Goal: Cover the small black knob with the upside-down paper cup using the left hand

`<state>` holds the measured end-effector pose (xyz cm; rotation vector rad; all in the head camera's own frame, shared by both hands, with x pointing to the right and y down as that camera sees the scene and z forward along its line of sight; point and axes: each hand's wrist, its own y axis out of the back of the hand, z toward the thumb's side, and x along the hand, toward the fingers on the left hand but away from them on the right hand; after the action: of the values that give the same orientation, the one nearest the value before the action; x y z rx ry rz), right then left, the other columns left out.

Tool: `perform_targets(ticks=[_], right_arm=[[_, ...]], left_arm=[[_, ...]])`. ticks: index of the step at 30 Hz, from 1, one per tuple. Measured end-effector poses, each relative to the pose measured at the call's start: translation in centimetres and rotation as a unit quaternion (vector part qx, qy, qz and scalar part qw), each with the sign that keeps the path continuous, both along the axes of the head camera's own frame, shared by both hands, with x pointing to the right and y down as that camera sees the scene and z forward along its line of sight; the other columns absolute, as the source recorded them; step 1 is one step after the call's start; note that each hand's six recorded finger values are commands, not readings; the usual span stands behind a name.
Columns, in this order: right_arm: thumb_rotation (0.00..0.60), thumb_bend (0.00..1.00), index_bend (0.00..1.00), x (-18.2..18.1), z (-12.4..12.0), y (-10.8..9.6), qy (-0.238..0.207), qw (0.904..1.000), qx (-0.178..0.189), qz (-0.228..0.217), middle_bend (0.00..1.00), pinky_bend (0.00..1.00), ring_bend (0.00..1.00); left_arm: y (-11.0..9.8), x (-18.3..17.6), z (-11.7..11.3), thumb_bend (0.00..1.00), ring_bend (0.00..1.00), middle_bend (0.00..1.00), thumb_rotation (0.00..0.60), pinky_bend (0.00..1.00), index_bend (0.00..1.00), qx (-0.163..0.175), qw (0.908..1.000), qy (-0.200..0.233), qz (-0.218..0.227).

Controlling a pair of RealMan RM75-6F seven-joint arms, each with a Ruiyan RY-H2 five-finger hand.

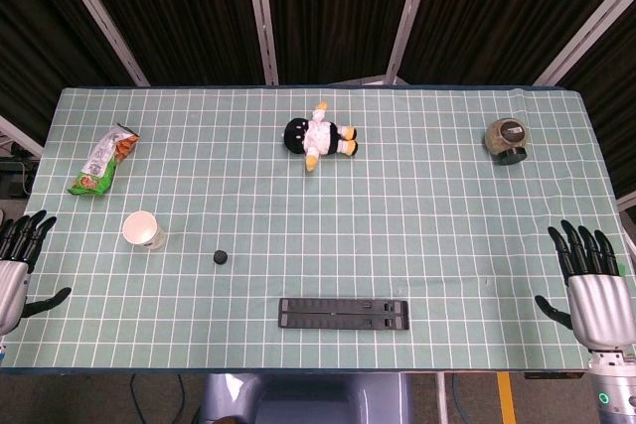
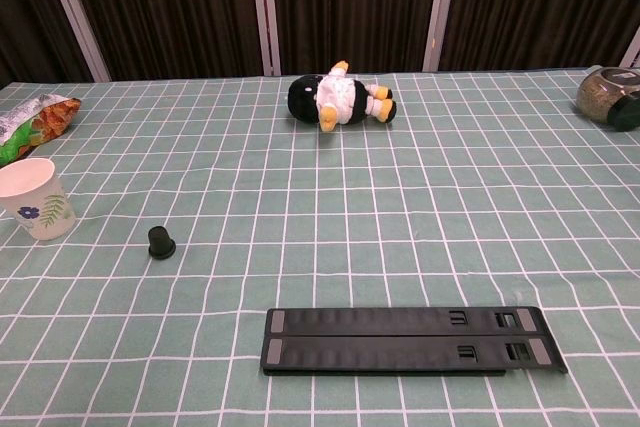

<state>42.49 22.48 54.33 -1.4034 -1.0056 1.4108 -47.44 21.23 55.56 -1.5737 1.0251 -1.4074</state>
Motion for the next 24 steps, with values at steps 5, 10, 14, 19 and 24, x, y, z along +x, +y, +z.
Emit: perform_targets(ticks=[5, 10, 14, 19, 24], right_arm=[[0.6, 0.0, 0.0, 0.1, 0.0, 0.0, -0.001, 1.0, -0.003, 0.003, 0.0, 0.0, 0.0], [0.6, 0.0, 0.0, 0.2, 0.0, -0.2, 0.0, 1.0, -0.008, 0.006, 0.0, 0.0, 0.0], [0.6, 0.0, 0.0, 0.5, 0.6, -0.6, 0.005, 0.9997, -0.018, 0.019, 0.0, 0.0, 0.0], [0.6, 0.0, 0.0, 0.9, 1.1, -1.0, 0.009, 0.9992, -0.023, 0.03, 0.0, 0.0, 0.0], [0.6, 0.0, 0.0, 1.2, 1.1, -1.2, 0.007, 0.9992, -0.022, 0.033, 0.0, 0.0, 0.0]], left_arm=[[0.0, -0.2, 0.3, 0.0, 0.0, 0.0, 0.6, 0.0, 0.0, -0.008, 1.0, -0.001, -0.003], [-0.9, -0.4, 1.6, 0.0, 0.0, 0.0, 0.6, 0.0, 0.0, -0.03, 0.9994, 0.015, -0.009], [-2.1, -1.0, 5.2, 0.0, 0.0, 0.0, 0.6, 0.0, 0.0, -0.085, 0.9957, 0.029, -0.02], [-3.5, -2.4, 10.6, 0.0, 0.0, 0.0, 0.6, 0.0, 0.0, -0.159, 0.9851, 0.044, -0.048], [-4.8, -0.6, 13.6, 0.0, 0.0, 0.0, 0.6, 0.0, 0.0, -0.178, 0.9762, 0.101, -0.072]])
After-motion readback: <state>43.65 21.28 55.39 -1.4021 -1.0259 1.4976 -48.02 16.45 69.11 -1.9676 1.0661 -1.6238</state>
